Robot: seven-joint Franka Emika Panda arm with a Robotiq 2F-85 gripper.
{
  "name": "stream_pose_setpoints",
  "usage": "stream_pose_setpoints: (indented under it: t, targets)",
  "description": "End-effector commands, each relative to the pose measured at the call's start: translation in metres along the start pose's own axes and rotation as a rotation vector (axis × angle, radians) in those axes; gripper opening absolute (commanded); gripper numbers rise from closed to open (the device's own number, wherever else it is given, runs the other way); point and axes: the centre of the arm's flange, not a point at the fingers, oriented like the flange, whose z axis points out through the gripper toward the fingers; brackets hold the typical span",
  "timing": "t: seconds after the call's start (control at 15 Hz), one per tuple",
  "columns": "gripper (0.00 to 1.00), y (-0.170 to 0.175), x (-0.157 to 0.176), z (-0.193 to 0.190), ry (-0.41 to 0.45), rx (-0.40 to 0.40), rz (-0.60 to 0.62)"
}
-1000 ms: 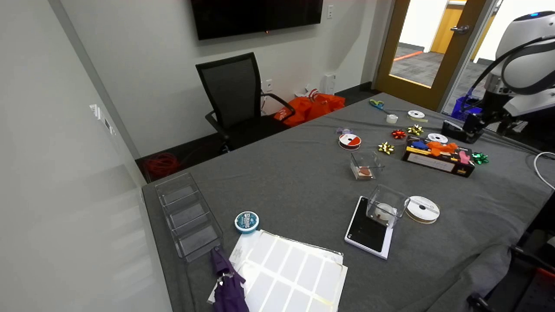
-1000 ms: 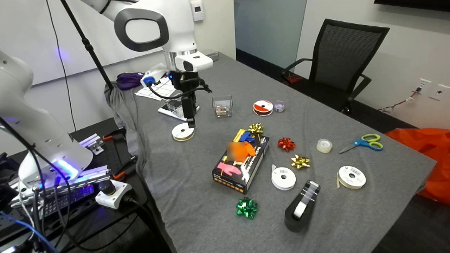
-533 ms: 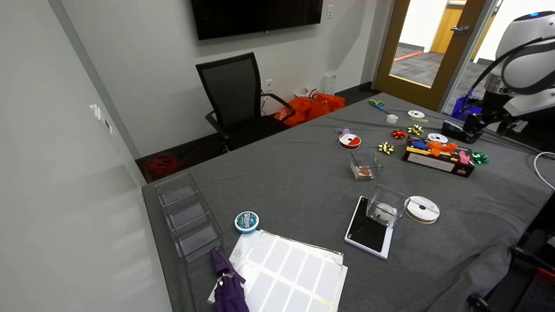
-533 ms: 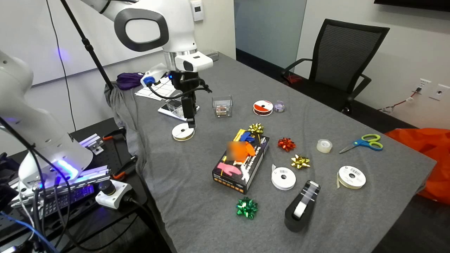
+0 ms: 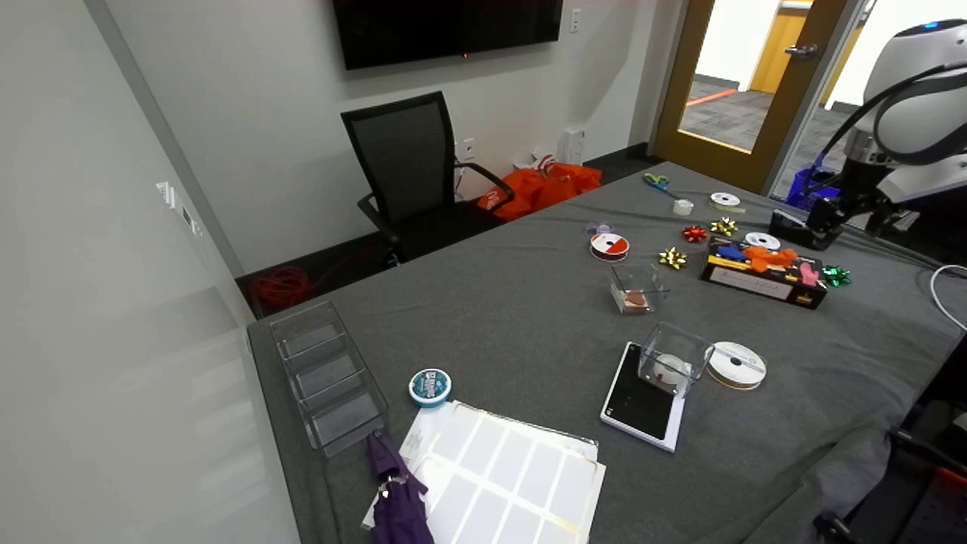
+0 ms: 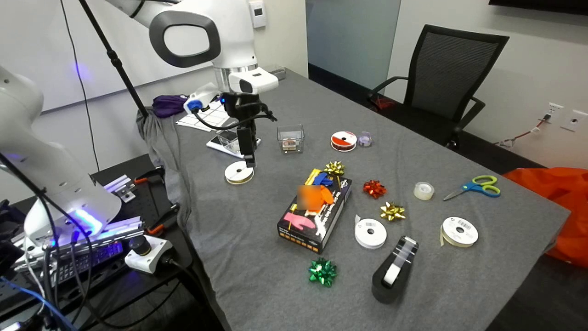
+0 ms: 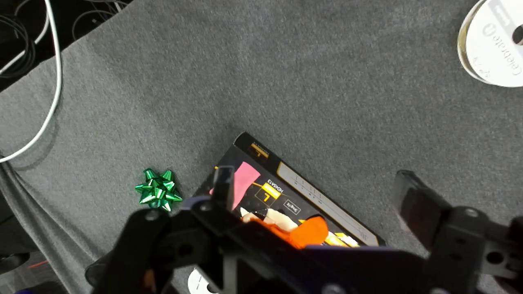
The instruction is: Put the left tape on the black object, then move the right tray to the right
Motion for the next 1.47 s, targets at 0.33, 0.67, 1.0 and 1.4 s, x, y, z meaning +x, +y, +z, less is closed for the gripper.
stream_pose_setpoints:
  t: [0.33, 0.67, 1.0, 1.4]
  targets:
    - [1.0, 0.0, 0.0, 0.0, 0.0, 0.0, 0.0]
    - [1.0, 0.0, 0.0, 0.0, 0.0, 0.0, 0.0]
    - [1.0, -0.005, 0.005, -0.001, -0.022, -0.003, -0.042]
    - [1.0, -0.014, 0.015, -0.007, -0.031, 0.105, -0.105]
